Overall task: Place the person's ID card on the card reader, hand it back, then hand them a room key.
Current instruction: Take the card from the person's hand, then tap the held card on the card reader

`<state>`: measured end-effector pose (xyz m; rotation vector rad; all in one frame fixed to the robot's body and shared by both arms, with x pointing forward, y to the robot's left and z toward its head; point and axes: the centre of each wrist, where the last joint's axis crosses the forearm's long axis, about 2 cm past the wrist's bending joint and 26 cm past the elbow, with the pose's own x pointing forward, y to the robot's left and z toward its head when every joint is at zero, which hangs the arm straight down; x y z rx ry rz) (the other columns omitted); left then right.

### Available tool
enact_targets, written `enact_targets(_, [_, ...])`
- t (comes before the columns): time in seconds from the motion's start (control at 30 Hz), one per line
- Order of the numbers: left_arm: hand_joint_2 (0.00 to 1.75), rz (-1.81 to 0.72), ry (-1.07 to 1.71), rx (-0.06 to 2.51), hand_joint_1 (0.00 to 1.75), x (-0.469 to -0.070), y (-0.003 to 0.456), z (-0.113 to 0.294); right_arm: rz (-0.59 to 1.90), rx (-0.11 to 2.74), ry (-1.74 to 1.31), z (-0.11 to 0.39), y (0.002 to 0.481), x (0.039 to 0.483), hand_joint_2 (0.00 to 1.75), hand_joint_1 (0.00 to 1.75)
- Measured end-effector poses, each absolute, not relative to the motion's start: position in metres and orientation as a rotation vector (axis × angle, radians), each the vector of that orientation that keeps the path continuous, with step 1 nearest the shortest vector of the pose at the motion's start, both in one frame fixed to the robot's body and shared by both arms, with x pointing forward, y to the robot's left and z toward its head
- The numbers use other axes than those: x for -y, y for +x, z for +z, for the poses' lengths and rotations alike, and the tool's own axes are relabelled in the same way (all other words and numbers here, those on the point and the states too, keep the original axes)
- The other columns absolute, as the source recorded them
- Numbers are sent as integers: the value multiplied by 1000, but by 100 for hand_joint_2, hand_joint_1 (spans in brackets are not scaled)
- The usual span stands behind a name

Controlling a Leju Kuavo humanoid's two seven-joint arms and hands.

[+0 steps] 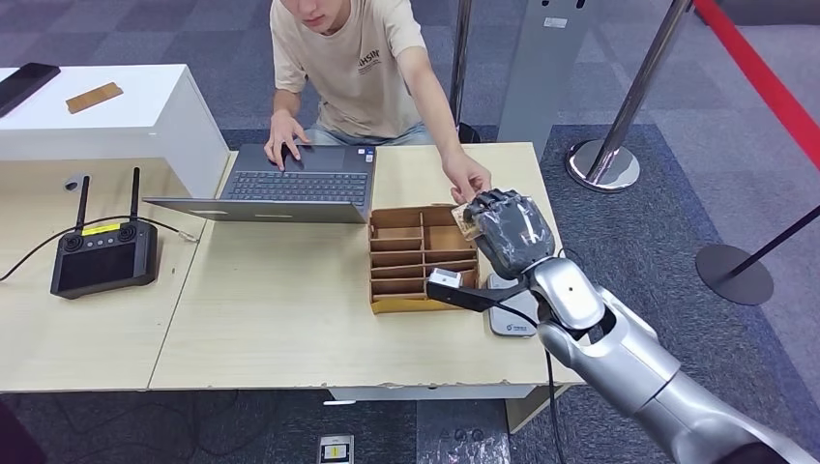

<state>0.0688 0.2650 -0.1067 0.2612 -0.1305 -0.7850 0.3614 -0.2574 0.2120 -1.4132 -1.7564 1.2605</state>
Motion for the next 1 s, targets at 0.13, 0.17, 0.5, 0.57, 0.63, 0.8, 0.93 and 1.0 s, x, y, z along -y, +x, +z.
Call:
enact_targets(0.13, [0, -787, 263, 132, 0, -265, 69, -107, 1264, 1757, -1418, 211, 362, 257, 175, 175])
enact_targets(0.17, [0, -787, 263, 132, 0, -265, 69, -107, 1265, 1757, -1419, 211, 362, 258, 175, 175])
enact_targets(0.5, [0, -778, 277, 150, 0, -265, 69, -107, 1149, 1786, -1318, 204, 357, 259, 175, 175])
enact_targets(0.57, [0, -772, 281, 155, 0, -265, 69, -106, 1083, 1785, -1265, 198, 354, 261, 175, 175])
enact_targets(0.63, [0, -763, 283, 157, 0, -265, 69, -106, 997, 1777, -1192, 191, 349, 266, 175, 175])
enact_targets(0.8, [0, -739, 286, 143, 0, -265, 69, -107, 740, 1739, -987, 168, 334, 283, 175, 175])
enact_targets(0.93, [0, -725, 286, 129, 0, -265, 68, -107, 554, 1677, -839, 145, 320, 302, 175, 175])
enact_targets(1.0, [0, -723, 286, 127, 0, -265, 68, -107, 493, 1639, -782, 133, 314, 311, 175, 175])
